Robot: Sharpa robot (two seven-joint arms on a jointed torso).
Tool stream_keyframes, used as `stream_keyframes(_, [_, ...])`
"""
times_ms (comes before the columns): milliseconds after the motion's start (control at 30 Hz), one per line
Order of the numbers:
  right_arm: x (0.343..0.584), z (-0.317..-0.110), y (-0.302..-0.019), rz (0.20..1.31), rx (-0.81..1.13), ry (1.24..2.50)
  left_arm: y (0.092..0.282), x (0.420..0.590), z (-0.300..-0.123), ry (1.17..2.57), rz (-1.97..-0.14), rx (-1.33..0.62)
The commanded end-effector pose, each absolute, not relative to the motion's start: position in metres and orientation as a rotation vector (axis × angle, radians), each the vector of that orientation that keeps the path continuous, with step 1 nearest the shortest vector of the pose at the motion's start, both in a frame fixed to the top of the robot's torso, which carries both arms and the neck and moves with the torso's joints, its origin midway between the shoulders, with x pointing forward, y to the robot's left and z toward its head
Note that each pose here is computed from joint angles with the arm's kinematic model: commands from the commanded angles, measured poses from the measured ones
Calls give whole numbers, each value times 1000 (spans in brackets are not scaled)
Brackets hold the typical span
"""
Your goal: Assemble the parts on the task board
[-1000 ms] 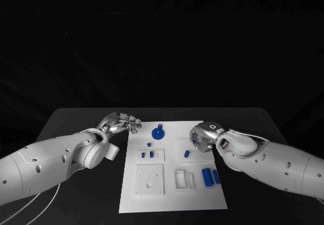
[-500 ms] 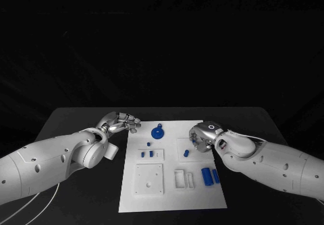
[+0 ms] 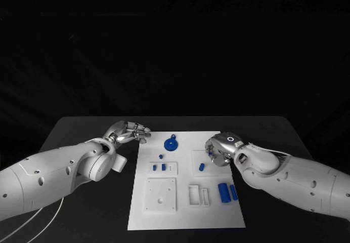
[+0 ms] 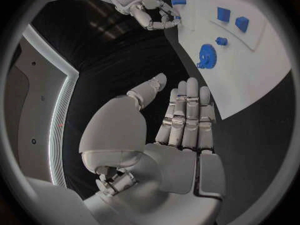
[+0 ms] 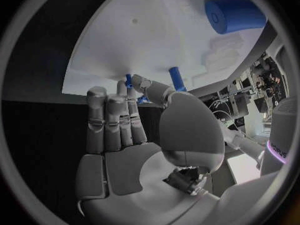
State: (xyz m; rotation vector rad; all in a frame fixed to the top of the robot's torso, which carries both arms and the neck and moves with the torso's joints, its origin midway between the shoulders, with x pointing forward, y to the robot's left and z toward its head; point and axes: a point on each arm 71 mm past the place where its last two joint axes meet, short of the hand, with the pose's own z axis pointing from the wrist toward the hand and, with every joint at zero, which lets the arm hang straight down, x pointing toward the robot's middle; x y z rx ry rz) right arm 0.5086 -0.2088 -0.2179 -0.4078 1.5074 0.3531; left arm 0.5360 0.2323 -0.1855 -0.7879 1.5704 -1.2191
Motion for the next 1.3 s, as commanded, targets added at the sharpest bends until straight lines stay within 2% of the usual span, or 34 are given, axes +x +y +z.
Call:
stream_keyframes(33, [507, -212, -206, 380, -410, 1465, 231, 537, -184, 1558, -1239, -785])
stream_keyframes(500, [496, -192, -203, 461, -370, 1441, 231, 537, -184, 1557, -1238, -786])
stream_keyframes(800, [477, -180, -172, 617, -352, 1397, 228, 537, -184, 1543, -1244, -800])
stream_keyframes(967, [464, -186, -151, 693, -353, 1406, 228, 538, -184, 1528, -1244, -824])
stream_keyframes(1300, [446, -200, -114, 767, -412, 1413, 222, 542, -184, 1500, -1234, -859])
